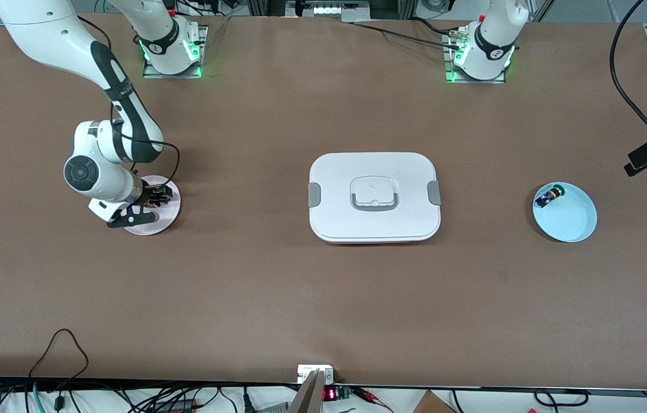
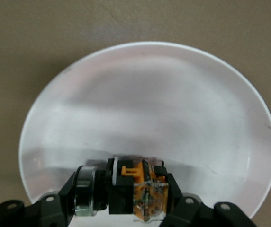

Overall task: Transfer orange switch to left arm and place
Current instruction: 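Lower the right gripper and close it on the orange switch, then lift the switch with the right gripper while the left gripper approaches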

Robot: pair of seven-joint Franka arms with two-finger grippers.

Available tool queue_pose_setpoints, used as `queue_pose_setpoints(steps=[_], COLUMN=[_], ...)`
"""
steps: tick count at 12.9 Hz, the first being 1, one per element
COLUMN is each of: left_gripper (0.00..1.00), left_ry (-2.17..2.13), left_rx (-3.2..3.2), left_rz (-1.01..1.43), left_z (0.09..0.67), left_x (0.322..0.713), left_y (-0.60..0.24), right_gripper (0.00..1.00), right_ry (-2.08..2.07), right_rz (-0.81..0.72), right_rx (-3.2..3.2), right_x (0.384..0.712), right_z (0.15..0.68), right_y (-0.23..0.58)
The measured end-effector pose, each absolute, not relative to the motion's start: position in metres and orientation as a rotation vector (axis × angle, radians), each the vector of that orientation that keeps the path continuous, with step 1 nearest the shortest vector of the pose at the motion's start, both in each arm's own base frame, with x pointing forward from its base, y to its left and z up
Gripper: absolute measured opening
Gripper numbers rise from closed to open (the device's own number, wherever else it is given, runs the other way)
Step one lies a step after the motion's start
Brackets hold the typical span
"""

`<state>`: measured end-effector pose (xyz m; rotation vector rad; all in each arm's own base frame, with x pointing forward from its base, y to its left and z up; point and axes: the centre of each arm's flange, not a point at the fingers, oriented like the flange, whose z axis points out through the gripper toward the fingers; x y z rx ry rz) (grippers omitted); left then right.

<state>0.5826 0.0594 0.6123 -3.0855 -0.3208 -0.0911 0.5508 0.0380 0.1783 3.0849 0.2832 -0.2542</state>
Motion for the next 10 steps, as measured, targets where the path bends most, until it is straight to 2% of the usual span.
queue_pose_setpoints(steps=[4,10], left_gripper=[1.00,1.00], left_ry=[-0.320,-0.318], left_rx=[-3.086,-3.084], left_rz=[-0.091,-0.074], left_z=[0.612,0.606], left_x=[0.583,0.586], left_y=[0.059,0.058], right_gripper=[0.73,0.73], right_ry=[0.302,0.365], right_rz=[-0.225,-0.206], right_rx=[3.089,3.103], right_x=[0.568,0.605], right_z=[0.214,0.324], right_y=[0.046,0.051])
